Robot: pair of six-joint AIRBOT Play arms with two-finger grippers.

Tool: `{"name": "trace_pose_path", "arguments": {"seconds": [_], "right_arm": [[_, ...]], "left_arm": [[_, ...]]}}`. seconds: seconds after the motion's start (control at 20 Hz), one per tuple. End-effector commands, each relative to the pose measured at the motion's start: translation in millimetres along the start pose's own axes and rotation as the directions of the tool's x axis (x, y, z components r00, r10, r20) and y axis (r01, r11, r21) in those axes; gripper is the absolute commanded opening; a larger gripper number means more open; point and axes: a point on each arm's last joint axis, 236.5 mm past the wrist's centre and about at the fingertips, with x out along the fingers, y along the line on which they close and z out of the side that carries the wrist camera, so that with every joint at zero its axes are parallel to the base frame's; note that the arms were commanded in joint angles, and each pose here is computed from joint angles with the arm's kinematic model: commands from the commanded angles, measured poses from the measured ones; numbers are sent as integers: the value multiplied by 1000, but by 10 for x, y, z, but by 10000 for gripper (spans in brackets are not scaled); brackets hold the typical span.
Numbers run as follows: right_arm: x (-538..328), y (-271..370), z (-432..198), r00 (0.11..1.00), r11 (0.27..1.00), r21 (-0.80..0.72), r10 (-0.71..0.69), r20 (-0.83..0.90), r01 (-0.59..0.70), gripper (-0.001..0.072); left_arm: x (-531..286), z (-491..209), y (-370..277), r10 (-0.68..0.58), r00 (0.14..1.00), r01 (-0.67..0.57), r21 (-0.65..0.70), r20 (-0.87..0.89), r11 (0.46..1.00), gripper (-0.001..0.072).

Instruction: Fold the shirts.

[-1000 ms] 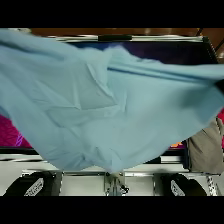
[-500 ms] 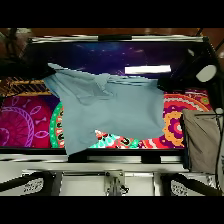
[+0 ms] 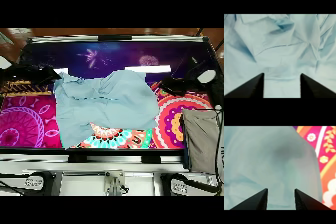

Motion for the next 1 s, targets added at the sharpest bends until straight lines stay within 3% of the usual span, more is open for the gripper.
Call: {"name": "trace_pose_path", "arguments": {"seconds": [0.0, 0.05, 0.1, 0.15, 0.2, 0.35, 0.5, 0.8, 0.95], "right_arm": [[-463, -492, -515, 969, 990, -17, -138, -207, 138, 467], [-511, -543, -706, 949, 991, -19, -134, -285, 135, 565], [-508, -564, -866, 932, 992, -16, -125, -341, 128, 614], [-472, -588, -1015, 915, 992, -5, -119, -386, 127, 614], [-406, -558, -1121, 907, 994, 9, -97, -411, 110, 614], [-183, -387, -1287, 906, 998, 51, -16, -422, 41, 614], [-111, -307, -1310, 908, 999, 20, -18, -418, 29, 613], [-101, -316, -1292, 912, 999, 10, -26, -410, 33, 613], [-101, -326, -1294, 911, 999, 8, -30, -411, 36, 613]], "left_arm": [[-344, -416, 322, 10, 981, -23, -61, -194, 998, 277], [-360, -598, 497, 42, 967, -64, -81, -253, 995, 306], [-335, -792, 647, 59, 949, -96, -104, -310, 990, 461], [-275, -1024, 760, 53, 928, -109, -131, -369, 985, 593], [-202, -1217, 839, 38, 912, -111, -157, -407, 981, 615], [66, -1493, 1103, 40, 911, -130, -194, -411, 972, 596], [225, -1447, 1268, 62, 927, -149, -213, -370, 966, 596], [523, -1678, 1416, 25, 890, -140, -221, -456, 965, 591], [602, -1736, 1410, 13, 879, -122, -198, -476, 973, 528]]}}
